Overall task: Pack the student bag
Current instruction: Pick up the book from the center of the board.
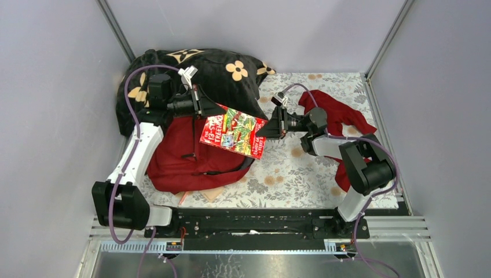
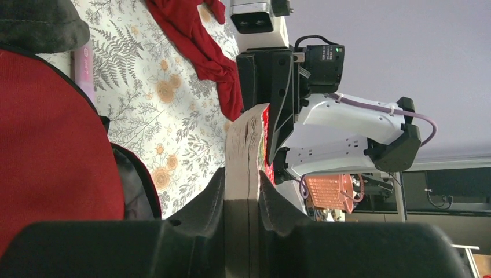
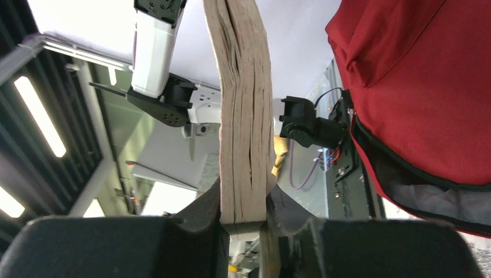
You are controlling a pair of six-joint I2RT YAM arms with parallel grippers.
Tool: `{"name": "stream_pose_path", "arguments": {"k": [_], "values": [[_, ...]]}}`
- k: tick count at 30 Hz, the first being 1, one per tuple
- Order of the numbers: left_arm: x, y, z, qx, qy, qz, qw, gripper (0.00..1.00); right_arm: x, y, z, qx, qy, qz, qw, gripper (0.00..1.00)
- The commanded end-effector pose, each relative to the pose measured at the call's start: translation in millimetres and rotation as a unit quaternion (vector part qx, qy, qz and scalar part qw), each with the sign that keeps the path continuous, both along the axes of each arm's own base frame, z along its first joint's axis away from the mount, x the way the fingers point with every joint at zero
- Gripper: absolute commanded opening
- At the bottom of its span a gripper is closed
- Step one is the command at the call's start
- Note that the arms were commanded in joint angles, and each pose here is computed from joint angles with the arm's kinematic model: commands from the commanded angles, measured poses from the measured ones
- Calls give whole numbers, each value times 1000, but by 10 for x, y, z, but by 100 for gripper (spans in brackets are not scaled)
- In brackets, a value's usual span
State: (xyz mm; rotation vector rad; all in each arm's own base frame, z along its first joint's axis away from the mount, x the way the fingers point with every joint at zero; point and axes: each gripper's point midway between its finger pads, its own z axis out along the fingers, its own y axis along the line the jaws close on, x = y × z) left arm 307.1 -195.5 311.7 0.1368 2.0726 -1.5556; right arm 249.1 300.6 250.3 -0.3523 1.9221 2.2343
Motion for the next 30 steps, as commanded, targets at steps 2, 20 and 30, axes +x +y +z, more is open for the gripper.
{"name": "stream_pose_path", "arguments": {"k": [2, 20, 30], "values": [[-63, 4, 277, -14, -47, 11, 999, 0, 66, -27, 320, -33, -90, -35, 995, 0], [110, 54, 628, -66, -102, 87, 989, 0, 353, -200, 32, -193, -115, -141, 964, 100], [106, 67, 374, -33, -77, 85, 993, 0, 138, -106, 415, -27, -69, -96, 993, 100]]}}
